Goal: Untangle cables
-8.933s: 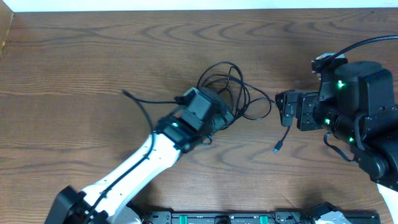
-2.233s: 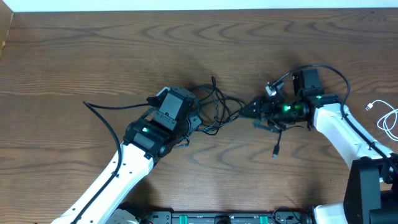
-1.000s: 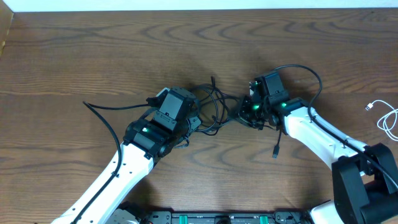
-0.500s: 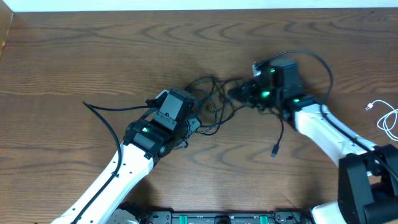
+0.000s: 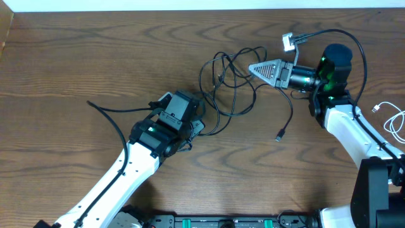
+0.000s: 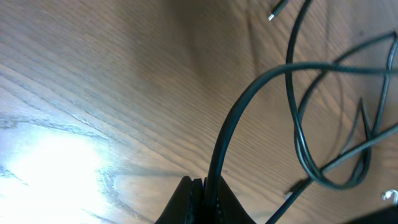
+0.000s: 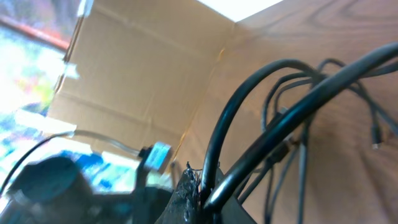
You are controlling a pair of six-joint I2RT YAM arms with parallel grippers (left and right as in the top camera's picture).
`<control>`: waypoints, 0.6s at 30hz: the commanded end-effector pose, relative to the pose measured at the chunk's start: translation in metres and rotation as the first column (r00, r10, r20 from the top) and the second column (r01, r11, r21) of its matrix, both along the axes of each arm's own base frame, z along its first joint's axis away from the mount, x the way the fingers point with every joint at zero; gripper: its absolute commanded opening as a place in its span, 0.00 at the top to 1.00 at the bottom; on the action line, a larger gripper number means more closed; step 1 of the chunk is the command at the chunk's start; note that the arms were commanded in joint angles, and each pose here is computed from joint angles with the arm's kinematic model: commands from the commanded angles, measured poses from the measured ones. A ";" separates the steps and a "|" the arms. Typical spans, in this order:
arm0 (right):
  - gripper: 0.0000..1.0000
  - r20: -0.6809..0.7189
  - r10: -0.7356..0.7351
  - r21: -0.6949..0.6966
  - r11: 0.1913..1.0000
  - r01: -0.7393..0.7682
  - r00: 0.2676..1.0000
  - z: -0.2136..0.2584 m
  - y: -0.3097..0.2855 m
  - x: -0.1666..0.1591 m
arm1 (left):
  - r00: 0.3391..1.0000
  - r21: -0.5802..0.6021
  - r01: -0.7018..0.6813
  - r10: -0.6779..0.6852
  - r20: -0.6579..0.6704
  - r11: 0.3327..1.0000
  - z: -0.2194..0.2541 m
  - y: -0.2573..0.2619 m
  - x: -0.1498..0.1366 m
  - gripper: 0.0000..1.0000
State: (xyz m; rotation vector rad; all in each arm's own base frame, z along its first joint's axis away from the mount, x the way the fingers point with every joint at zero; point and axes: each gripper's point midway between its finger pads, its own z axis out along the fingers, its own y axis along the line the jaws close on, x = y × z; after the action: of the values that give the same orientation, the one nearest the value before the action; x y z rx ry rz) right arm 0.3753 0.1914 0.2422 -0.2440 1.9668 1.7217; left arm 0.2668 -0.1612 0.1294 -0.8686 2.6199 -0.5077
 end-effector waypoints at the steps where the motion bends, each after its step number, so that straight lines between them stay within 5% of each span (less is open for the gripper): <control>1: 0.99 0.072 0.198 0.028 0.979 -0.200 0.978 0.017 0.005 -0.036 | 0.999 0.075 -0.037 0.036 0.022 0.996 -0.004 0.015 0.006 0.92; 5: 0.99 0.152 0.316 0.026 0.946 -0.323 0.937 0.027 0.004 -0.056 | 0.993 0.188 -0.103 0.091 0.072 0.977 -0.003 0.038 0.011 0.92; 11: 0.99 0.233 0.302 0.004 0.950 -0.312 0.924 0.030 -0.001 -0.054 | 0.984 0.234 -0.167 0.149 0.094 0.958 -0.001 0.059 0.017 0.92; 18: 0.99 0.262 0.098 -0.007 0.995 -0.100 0.960 0.029 -0.045 -0.017 | 0.979 0.249 -0.203 0.205 0.017 0.947 -0.009 0.081 0.008 0.92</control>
State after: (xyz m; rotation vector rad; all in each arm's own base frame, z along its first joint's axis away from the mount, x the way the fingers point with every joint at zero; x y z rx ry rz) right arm 0.3441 0.1681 0.2643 -0.6067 1.8138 1.7679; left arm 0.2747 -0.0880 0.1213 -1.0243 2.4959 -0.1406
